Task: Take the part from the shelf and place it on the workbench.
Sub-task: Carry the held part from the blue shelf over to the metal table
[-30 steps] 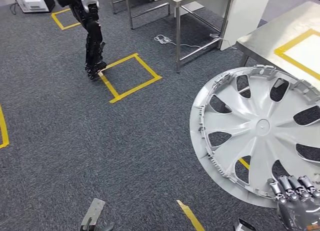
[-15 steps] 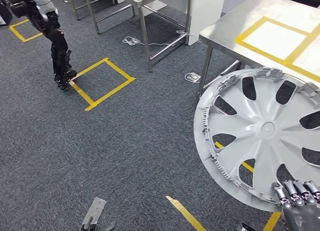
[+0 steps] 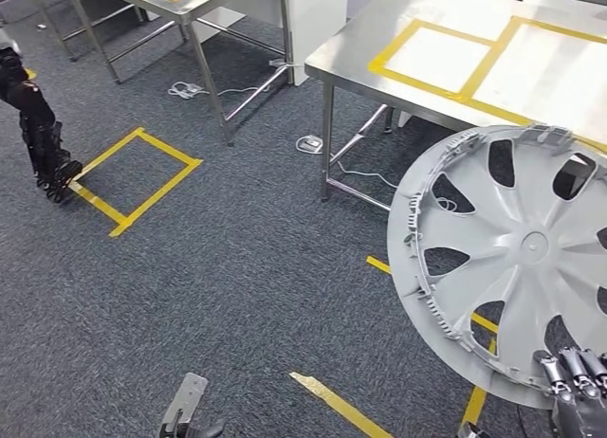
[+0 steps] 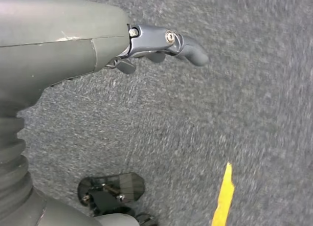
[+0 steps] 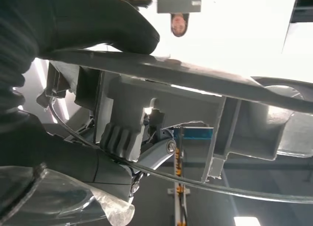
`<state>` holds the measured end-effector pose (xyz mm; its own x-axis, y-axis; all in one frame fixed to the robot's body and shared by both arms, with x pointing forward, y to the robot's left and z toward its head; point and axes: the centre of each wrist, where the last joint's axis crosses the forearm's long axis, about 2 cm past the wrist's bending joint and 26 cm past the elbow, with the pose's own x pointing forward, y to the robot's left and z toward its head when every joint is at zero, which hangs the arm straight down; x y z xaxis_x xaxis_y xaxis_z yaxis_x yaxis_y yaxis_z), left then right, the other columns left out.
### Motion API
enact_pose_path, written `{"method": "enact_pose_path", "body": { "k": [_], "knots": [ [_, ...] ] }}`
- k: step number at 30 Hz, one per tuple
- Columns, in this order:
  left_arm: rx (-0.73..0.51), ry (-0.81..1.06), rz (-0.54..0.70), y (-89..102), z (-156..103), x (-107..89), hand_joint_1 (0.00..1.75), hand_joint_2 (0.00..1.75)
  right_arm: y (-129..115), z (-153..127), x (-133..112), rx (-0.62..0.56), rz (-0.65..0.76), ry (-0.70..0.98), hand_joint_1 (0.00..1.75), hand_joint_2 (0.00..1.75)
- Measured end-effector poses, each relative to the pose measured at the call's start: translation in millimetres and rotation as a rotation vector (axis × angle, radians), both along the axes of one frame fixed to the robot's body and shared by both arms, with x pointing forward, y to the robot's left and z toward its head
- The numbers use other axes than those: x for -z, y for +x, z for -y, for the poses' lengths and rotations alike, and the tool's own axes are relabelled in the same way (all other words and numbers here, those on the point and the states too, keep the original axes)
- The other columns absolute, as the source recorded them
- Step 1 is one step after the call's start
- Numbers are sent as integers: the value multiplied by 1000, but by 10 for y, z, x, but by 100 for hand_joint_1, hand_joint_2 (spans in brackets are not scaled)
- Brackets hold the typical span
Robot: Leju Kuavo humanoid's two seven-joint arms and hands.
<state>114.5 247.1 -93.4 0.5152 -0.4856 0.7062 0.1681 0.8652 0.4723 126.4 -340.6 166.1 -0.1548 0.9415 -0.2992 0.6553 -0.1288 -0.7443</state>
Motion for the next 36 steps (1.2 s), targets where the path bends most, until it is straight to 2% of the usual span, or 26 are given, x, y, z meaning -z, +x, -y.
{"method": "enact_pose_path", "body": {
  "k": [27, 36],
  "knots": [
    [54, -10, 6, 69, 94, -26, 0, 175, -231, -23, -6, 63, -26, 35, 175, 175],
    [108, 14, -7, -13, 98, -6, 0, 175, -248, -78, 10, 35, -37, 30, 175, 175]
  ]
}}
